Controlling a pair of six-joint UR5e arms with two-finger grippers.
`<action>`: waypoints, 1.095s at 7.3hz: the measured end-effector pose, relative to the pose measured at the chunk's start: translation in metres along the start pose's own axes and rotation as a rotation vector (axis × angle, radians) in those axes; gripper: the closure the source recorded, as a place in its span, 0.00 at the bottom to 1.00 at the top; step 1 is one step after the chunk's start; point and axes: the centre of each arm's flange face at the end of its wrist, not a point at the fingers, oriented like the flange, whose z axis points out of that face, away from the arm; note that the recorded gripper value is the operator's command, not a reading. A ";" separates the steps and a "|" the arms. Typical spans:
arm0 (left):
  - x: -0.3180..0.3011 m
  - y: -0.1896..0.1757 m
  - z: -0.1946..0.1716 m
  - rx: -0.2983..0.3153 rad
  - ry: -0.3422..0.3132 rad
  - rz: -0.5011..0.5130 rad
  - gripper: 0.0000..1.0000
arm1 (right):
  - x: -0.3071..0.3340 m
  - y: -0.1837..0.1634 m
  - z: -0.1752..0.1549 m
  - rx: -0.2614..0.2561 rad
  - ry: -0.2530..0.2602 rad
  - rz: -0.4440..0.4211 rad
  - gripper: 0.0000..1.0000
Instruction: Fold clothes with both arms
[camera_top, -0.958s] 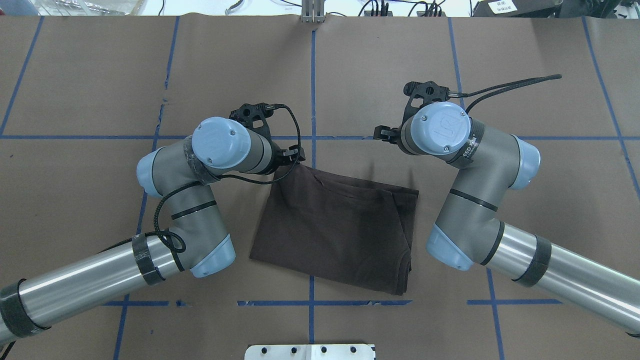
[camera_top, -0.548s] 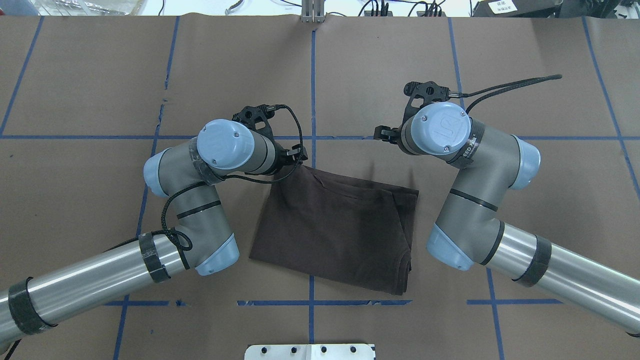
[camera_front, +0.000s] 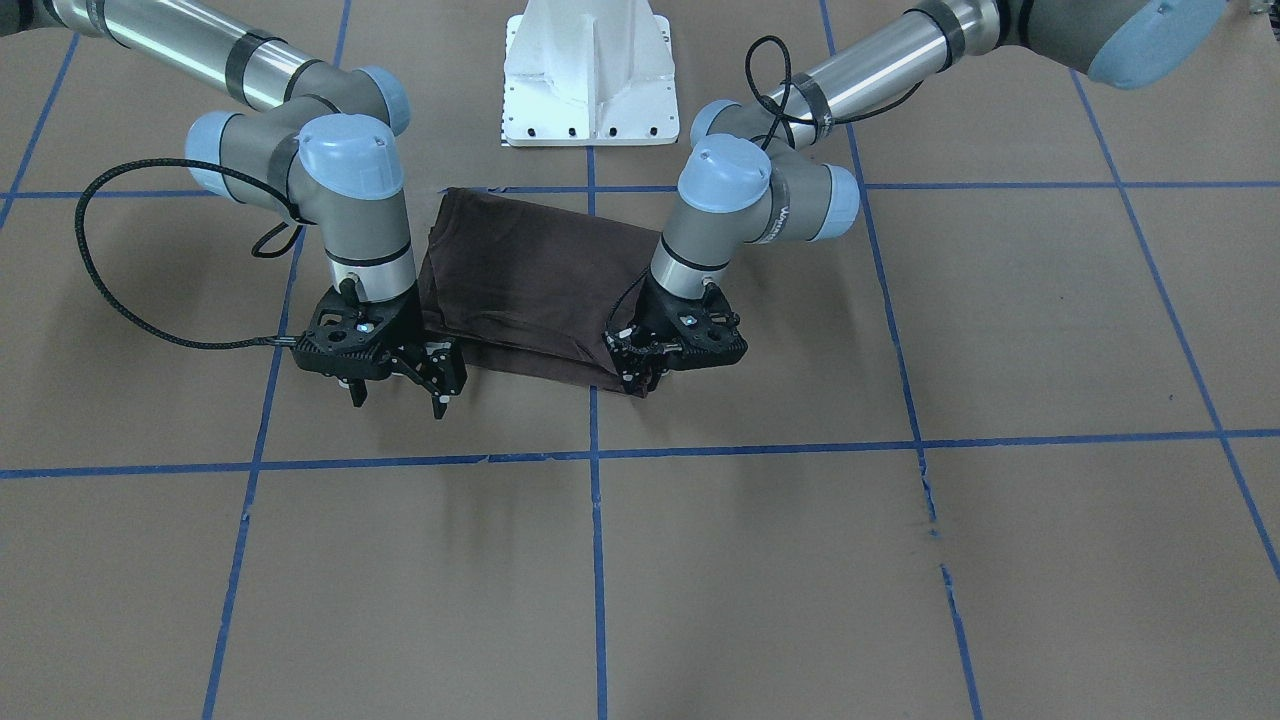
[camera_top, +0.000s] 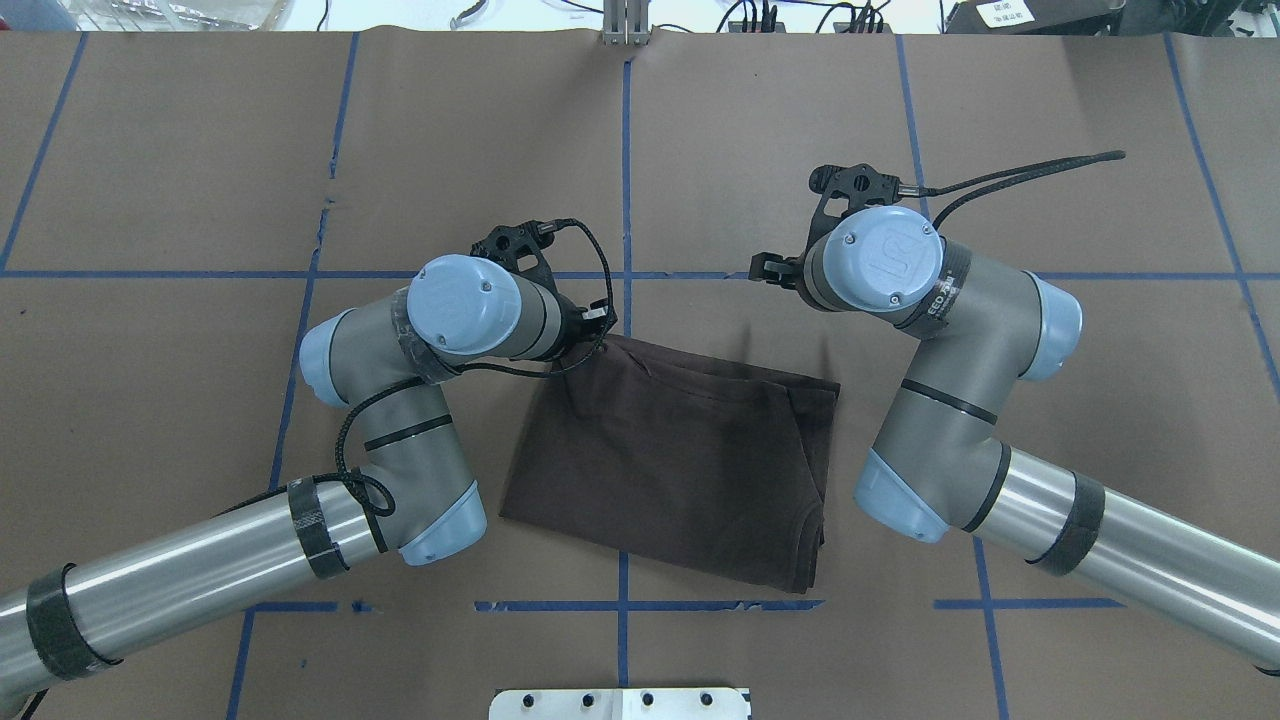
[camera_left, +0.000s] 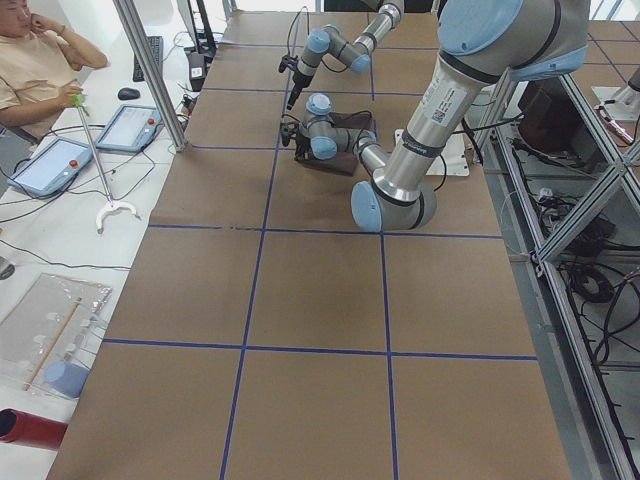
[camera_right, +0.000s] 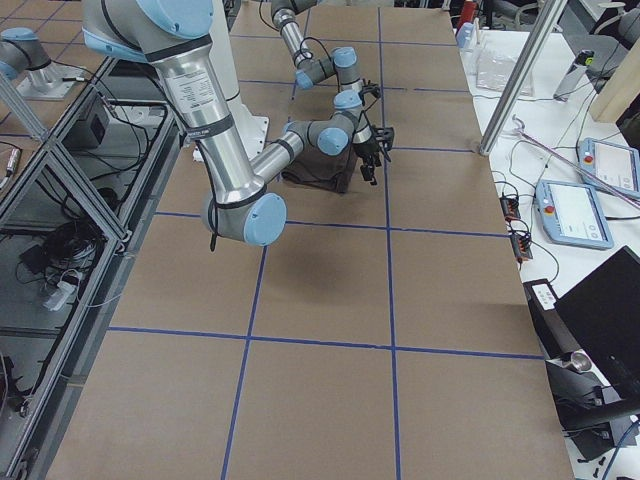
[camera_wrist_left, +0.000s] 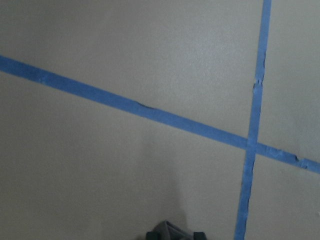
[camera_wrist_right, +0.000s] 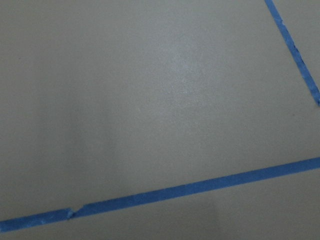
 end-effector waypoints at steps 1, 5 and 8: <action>-0.001 0.001 0.001 0.007 -0.004 -0.003 1.00 | 0.000 0.000 0.000 0.000 0.000 0.000 0.00; -0.027 -0.018 -0.009 0.036 -0.022 -0.005 1.00 | 0.000 0.000 -0.003 0.004 -0.005 0.001 0.00; -0.069 -0.039 -0.024 0.063 -0.040 0.004 1.00 | -0.001 0.000 -0.004 0.003 -0.007 0.001 0.00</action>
